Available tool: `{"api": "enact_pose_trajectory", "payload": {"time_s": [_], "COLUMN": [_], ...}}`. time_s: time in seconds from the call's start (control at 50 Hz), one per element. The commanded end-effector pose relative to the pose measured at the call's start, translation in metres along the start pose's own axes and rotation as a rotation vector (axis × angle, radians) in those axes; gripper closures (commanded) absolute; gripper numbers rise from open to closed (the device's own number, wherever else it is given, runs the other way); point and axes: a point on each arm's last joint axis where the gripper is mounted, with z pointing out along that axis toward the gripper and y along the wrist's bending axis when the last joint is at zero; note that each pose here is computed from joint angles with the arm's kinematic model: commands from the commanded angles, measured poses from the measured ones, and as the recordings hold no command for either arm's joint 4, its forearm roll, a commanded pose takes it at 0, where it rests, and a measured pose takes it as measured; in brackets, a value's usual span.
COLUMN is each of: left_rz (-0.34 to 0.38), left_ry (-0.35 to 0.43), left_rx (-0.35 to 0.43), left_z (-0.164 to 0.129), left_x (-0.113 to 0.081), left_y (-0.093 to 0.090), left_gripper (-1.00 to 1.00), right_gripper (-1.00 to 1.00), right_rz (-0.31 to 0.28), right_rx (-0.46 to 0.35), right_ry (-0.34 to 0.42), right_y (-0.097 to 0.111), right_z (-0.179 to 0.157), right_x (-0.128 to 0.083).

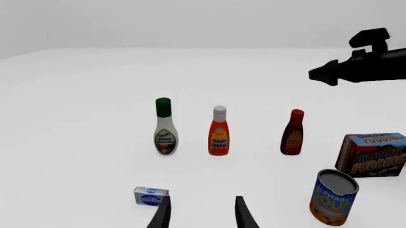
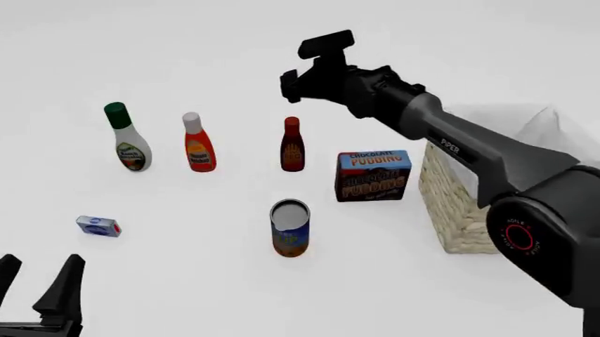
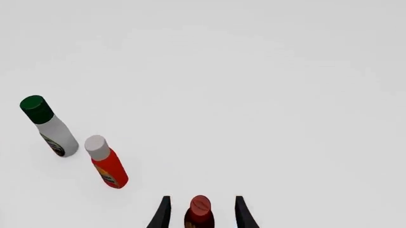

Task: Pick the bbq sauce and place it in the basket.

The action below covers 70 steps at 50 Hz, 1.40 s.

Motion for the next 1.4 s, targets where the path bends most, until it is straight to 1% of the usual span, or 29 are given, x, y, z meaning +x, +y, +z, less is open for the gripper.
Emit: {"api": "enact_pose_trajectory", "payload": {"time_s": [0.02, 0.28, 0.5, 0.66, 0.78, 0.98, 1.24, 1.4], "left_rz": [0.000, 0.000, 0.000, 0.000, 0.000, 0.000, 0.000, 0.000], "left_ry": [0.000, 0.000, 0.000, 0.000, 0.000, 0.000, 0.000, 0.000], "left_rx": [0.000, 0.000, 0.000, 0.000, 0.000, 0.000, 0.000, 0.000], "left_z": [0.000, 0.000, 0.000, 0.000, 0.000, 0.000, 0.000, 0.000], "left_x": [0.000, 0.000, 0.000, 0.000, 0.000, 0.000, 0.000, 0.000], "left_y": [0.000, 0.000, 0.000, 0.000, 0.000, 0.000, 0.000, 0.000], "left_gripper": [-1.00, -1.00, -1.00, -1.00, -1.00, -1.00, -1.00, -1.00], "right_gripper": [-1.00, -1.00, -1.00, -1.00, -1.00, -1.00, -1.00, -1.00], "right_rz": [0.004, 0.018, 0.024, 0.029, 0.032, 0.032, 0.032, 0.034], "right_rx": [-0.008, -0.008, 0.000, 0.003, 0.000, -0.003, -0.004, -0.005], "right_ry": [0.035, 0.086, 0.109, 0.140, 0.157, 0.175, 0.218, 0.228], "right_y": [0.004, 0.005, 0.000, -0.001, 0.001, 0.003, 0.003, 0.004], "right_z": [0.027, 0.053, 0.066, 0.080, 0.085, 0.090, 0.098, 0.101], "right_x": [0.017, 0.043, 0.055, 0.073, 0.082, 0.090, 0.106, 0.111]}}
